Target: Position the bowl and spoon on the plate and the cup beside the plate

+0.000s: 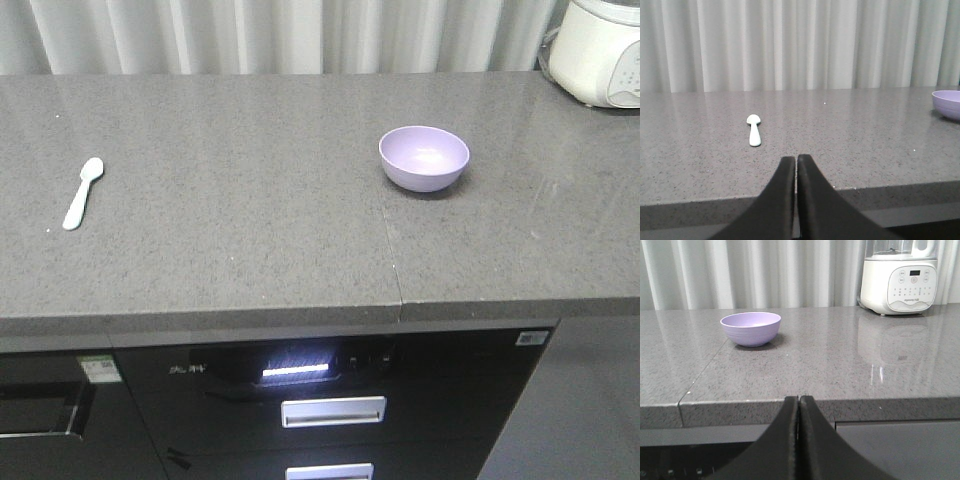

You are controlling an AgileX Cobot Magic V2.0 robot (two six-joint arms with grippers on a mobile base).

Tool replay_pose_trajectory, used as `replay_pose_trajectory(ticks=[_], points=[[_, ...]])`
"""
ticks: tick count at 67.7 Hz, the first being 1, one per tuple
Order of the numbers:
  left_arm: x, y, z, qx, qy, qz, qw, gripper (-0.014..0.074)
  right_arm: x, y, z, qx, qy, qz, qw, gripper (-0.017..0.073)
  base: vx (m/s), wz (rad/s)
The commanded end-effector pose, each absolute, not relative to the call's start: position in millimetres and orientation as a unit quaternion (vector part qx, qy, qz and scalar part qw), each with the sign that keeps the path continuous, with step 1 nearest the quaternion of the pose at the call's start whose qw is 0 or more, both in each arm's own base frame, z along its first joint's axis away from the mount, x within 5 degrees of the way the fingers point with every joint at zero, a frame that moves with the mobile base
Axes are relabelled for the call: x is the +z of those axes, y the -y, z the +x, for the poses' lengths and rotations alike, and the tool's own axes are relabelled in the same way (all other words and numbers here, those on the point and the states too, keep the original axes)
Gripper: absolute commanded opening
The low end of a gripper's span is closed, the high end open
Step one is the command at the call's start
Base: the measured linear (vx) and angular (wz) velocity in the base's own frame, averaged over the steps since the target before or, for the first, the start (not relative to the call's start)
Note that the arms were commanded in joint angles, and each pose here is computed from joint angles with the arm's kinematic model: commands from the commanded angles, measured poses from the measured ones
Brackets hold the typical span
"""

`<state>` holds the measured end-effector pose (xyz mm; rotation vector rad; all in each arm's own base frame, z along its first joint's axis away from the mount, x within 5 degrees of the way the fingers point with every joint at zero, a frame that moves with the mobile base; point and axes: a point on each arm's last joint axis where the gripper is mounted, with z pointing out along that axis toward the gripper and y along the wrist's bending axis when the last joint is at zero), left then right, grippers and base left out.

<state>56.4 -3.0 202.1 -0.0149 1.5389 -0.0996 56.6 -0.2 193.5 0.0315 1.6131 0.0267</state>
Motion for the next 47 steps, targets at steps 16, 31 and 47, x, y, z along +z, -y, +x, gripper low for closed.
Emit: replay_pose_trajectory(ticks=[16, 31, 47], points=[[216.1, 3.2, 53.7, -0.055, -0.654, -0.008, 0.754, -0.0006, 197.8, 0.3, 56.5, 0.008, -0.697, 0.011, 0.717, -0.0010, 0.20, -0.02], [216.1, 3.2, 53.7, -0.055, -0.654, -0.008, 0.754, -0.0006, 197.8, 0.3, 56.5, 0.008, -0.697, 0.011, 0.717, -0.0010, 0.18, -0.01], [216.1, 3.2, 53.7, -0.055, -0.654, -0.008, 0.754, -0.0006, 197.8, 0.3, 56.5, 0.008, -0.697, 0.011, 0.717, -0.0010, 0.15, 0.01]])
